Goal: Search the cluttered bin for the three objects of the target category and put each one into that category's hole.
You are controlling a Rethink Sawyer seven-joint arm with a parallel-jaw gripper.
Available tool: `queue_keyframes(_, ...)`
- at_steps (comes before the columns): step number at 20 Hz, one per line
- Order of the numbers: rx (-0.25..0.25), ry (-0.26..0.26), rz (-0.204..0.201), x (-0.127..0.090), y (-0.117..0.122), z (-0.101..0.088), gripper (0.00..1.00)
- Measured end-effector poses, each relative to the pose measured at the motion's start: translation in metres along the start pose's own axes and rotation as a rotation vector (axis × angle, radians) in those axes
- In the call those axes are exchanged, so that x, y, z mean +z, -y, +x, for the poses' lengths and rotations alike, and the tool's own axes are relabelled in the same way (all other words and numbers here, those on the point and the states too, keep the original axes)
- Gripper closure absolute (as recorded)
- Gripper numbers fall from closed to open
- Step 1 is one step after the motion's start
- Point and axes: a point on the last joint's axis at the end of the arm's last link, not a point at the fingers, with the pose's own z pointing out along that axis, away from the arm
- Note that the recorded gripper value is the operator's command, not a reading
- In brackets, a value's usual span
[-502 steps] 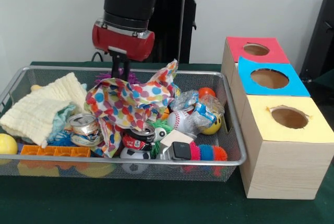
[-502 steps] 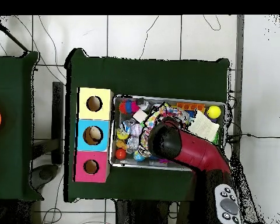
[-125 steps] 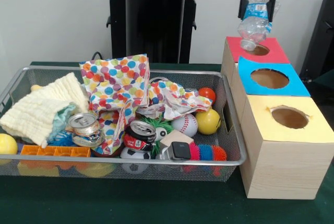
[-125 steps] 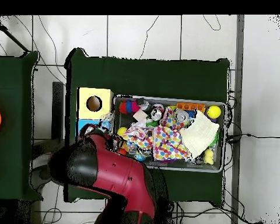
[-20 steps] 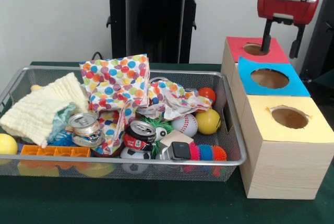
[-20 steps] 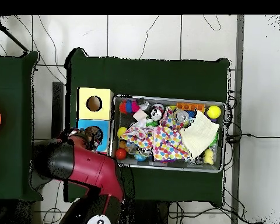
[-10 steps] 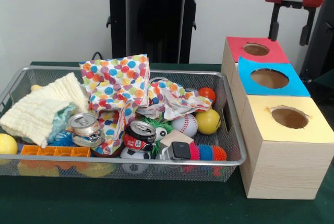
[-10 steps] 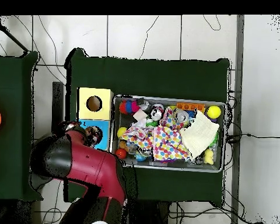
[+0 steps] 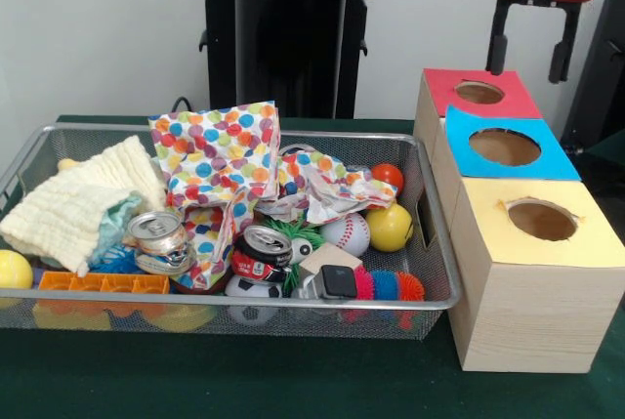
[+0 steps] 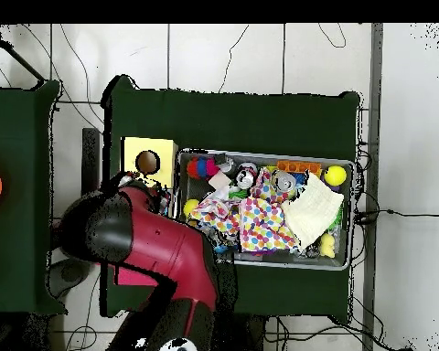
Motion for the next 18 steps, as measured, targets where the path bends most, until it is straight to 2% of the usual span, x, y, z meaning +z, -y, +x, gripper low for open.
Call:
queue_keyframes(5,0.039,0.007,0.008,0.001,0.019,-0.02,0.0)
queue_keyframes(18,0.1,0.005,-0.002,0.009,0.044,-0.048,0.0)
